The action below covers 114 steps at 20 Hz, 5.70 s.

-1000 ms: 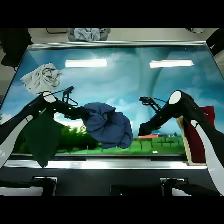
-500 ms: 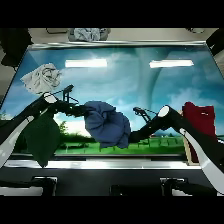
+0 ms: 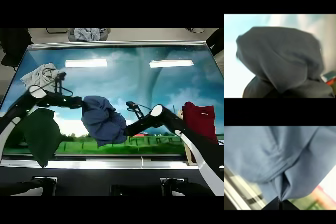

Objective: Fold the shirts.

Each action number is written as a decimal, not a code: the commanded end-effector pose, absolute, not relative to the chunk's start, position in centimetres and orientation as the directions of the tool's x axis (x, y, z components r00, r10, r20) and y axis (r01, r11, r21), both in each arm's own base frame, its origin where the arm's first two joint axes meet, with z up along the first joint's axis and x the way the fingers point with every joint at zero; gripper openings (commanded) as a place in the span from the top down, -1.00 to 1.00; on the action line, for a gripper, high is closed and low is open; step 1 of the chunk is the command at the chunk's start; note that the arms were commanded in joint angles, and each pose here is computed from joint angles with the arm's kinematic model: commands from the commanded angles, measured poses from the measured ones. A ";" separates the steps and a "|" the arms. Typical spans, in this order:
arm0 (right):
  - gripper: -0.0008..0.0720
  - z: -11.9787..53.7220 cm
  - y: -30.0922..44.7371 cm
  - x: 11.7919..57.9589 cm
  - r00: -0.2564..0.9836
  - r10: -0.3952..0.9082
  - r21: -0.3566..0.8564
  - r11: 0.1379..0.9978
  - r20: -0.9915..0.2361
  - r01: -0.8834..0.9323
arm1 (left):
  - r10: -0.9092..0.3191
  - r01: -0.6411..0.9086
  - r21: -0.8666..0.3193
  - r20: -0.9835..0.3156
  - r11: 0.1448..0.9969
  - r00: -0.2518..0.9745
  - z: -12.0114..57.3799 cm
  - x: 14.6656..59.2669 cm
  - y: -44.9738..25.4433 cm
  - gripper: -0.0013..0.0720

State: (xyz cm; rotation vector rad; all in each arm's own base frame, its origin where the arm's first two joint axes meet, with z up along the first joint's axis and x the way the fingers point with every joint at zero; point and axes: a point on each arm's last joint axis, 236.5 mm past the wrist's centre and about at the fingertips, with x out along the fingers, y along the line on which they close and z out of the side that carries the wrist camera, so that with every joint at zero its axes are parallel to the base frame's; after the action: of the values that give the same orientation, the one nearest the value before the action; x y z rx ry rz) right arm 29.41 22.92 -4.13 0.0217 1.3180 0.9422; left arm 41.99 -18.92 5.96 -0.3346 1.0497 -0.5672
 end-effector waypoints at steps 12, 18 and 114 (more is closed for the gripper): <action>0.88 41.5 5.5 22.4 0.936 0.231 -0.348 0.882 -0.265 -0.316 | -0.497 0.461 -0.281 -0.070 0.842 0.865 46.6 25.4 -12.5 0.89; 0.88 25.3 4.6 19.0 0.519 0.143 -0.173 0.840 -0.843 -0.514 | -0.441 0.366 -0.249 -0.569 0.897 0.694 30.1 26.6 -12.1 0.89; 0.88 15.3 -2.2 24.5 0.334 0.106 -0.011 0.944 -0.937 -0.329 | -0.187 0.072 -0.247 -0.483 0.966 0.855 20.1 32.3 -2.4 0.89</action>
State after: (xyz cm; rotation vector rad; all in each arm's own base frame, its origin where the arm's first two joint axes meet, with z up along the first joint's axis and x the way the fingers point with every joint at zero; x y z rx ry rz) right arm 27.05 -4.50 23.65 -0.2796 0.9438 0.1065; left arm 30.87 0.48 26.89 -0.2288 0.4472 -0.0382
